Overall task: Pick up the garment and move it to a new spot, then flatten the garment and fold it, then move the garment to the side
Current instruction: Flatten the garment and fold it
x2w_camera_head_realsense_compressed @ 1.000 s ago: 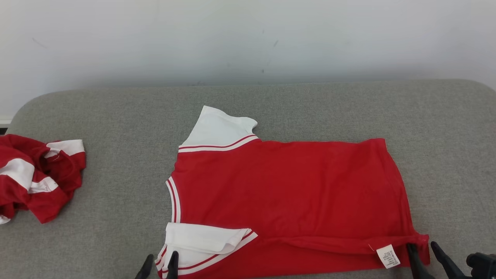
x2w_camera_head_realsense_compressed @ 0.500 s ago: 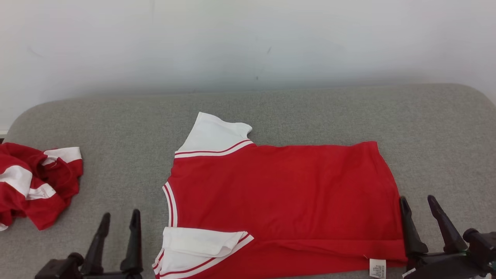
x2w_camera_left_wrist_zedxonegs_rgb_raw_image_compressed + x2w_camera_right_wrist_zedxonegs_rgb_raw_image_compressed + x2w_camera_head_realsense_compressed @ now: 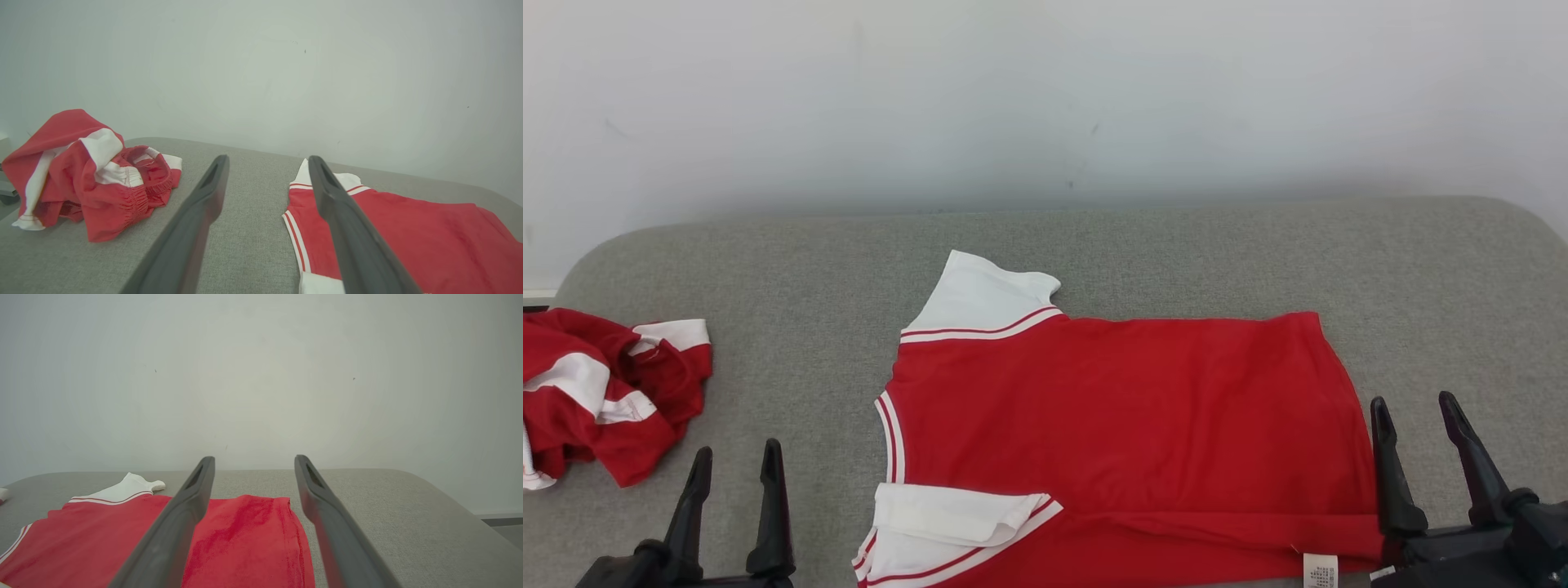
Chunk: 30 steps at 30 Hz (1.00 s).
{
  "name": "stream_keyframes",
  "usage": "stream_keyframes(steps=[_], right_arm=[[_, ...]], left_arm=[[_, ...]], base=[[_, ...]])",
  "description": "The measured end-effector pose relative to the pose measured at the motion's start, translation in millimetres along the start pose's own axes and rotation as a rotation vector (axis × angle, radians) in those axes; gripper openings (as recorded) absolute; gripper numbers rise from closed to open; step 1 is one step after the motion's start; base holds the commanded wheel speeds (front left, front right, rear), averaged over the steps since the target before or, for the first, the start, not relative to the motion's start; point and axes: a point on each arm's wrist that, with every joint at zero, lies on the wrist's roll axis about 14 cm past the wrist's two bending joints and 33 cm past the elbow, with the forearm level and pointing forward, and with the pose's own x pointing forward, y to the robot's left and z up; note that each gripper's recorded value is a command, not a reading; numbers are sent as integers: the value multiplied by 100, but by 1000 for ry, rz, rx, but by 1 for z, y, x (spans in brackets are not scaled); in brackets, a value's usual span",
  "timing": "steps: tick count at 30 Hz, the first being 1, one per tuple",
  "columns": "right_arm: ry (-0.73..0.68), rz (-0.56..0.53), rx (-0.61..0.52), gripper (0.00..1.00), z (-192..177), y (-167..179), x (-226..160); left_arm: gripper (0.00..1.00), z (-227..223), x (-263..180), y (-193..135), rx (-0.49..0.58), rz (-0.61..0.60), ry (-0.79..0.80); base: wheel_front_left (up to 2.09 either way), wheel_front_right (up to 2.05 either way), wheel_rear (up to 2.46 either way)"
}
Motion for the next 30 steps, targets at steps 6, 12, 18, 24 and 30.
stream_keyframes(steps=[6,12,18,24,30], right_arm=[[29,-19,2,100,-10,2,-14],[98,3,8,100,-31,13,-25],[118,20,7,100,-37,20,-26],[133,25,2,100,-42,22,-27],[84,33,-7,100,-29,21,-4]], left_arm=[[100,-3,-8,7,2,23,13],[100,-20,-18,5,-6,19,67],[100,-28,-22,4,2,12,94],[100,-30,-21,5,8,16,98],[100,-23,2,-2,36,-36,73]], base=[[0,0,0],[0,0,0],[0,0,0],[0,0,0],[0,0,0]])
